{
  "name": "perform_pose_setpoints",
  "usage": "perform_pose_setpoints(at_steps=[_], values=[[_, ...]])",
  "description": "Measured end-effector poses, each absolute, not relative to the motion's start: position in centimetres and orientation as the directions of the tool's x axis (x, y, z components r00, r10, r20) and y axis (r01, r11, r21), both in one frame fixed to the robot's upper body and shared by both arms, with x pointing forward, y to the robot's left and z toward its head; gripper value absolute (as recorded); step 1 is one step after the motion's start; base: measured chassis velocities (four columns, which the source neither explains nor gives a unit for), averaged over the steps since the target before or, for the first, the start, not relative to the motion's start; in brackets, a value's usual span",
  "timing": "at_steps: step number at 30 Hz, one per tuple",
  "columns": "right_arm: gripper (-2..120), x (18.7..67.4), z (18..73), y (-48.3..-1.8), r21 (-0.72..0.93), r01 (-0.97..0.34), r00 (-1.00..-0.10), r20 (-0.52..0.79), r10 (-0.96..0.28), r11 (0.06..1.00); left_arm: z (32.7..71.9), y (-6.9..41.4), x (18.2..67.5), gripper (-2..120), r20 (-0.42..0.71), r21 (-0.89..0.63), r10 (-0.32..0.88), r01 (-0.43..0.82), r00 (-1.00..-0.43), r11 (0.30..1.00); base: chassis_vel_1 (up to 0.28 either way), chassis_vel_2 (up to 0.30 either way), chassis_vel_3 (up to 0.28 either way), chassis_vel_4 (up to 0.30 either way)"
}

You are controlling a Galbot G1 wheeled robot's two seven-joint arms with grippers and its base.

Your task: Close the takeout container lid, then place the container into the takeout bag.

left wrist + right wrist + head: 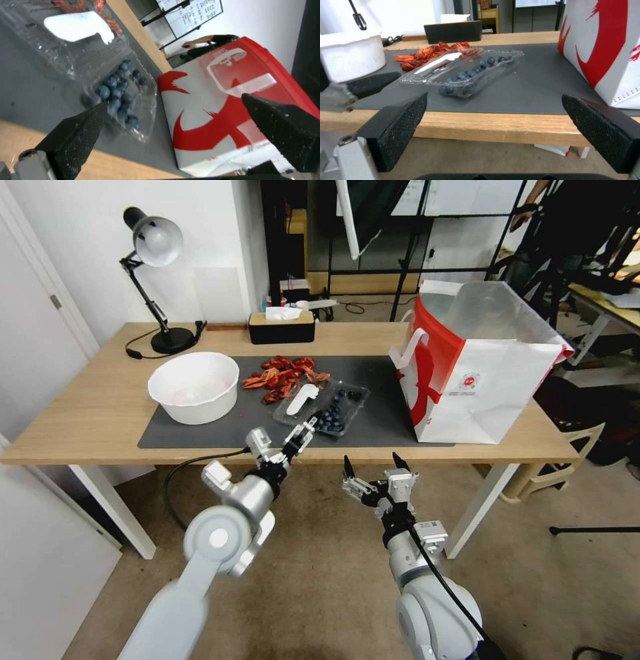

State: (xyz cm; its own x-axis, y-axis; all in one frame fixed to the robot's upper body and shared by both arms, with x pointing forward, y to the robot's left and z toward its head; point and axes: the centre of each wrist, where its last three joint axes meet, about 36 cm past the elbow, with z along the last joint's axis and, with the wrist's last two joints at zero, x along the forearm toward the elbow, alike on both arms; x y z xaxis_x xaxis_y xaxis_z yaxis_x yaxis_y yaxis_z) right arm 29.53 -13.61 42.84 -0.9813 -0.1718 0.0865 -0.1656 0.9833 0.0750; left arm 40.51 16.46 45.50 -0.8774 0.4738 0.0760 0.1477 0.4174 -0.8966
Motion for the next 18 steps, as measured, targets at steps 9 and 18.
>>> perform_pose_setpoints(at_steps=[9, 18], values=[[100, 29.4, 42.7, -13.8, 0.070, -0.161, -0.982, 0.091, -0.167, 0.984, 45.4, 15.9, 43.3, 100, 0.106, -0.887, 0.458, 0.124, -0.883, 0.444, 0.000, 0.000, 0.000, 0.000], [100, 29.3, 42.6, -13.9, 0.067, -0.158, -0.982, 0.093, -0.164, 0.985, 45.0, 16.0, 44.2, 100, 0.156, -0.878, 0.449, 0.085, -0.880, 0.471, 0.000, 0.000, 0.000, 0.000]])
